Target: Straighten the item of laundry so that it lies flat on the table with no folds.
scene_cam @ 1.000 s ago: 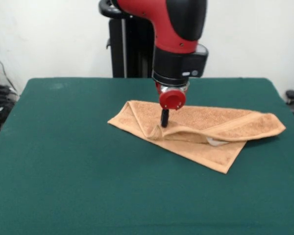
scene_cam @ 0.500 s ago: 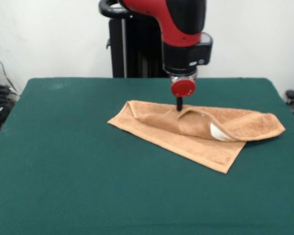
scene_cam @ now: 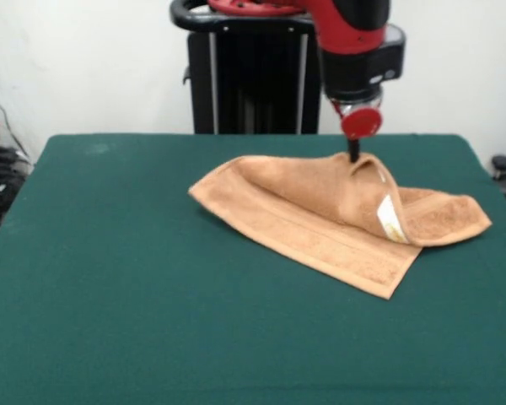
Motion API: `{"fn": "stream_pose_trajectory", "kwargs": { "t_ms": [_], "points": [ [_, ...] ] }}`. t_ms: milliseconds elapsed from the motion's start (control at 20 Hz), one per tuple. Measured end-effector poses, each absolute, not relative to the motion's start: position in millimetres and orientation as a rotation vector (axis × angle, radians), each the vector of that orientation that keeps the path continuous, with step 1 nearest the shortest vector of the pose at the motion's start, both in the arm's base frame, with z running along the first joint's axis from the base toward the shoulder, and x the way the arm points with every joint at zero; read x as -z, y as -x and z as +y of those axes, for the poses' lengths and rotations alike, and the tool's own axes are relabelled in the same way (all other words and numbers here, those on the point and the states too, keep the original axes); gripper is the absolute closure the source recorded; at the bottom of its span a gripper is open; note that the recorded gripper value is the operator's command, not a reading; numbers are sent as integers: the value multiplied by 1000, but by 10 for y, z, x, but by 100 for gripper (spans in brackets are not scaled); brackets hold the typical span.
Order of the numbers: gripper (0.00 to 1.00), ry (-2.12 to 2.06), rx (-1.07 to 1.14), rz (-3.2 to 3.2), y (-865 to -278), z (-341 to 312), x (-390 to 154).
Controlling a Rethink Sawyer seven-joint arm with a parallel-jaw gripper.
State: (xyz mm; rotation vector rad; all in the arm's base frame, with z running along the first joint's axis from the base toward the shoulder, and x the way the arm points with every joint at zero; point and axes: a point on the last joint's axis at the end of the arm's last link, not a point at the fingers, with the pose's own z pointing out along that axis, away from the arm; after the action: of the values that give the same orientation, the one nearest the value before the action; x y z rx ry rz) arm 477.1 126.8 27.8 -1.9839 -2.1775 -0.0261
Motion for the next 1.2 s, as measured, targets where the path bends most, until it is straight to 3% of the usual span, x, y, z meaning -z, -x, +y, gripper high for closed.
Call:
{"fn": "stream_pose_trajectory", "kwargs": {
  "t_ms": [500,1200],
  "points": [
    [100,1881,22,-2196,-4626,1346,-417],
    [100,1663,-56,-2270,-3696,132,-307]
  ]
}}
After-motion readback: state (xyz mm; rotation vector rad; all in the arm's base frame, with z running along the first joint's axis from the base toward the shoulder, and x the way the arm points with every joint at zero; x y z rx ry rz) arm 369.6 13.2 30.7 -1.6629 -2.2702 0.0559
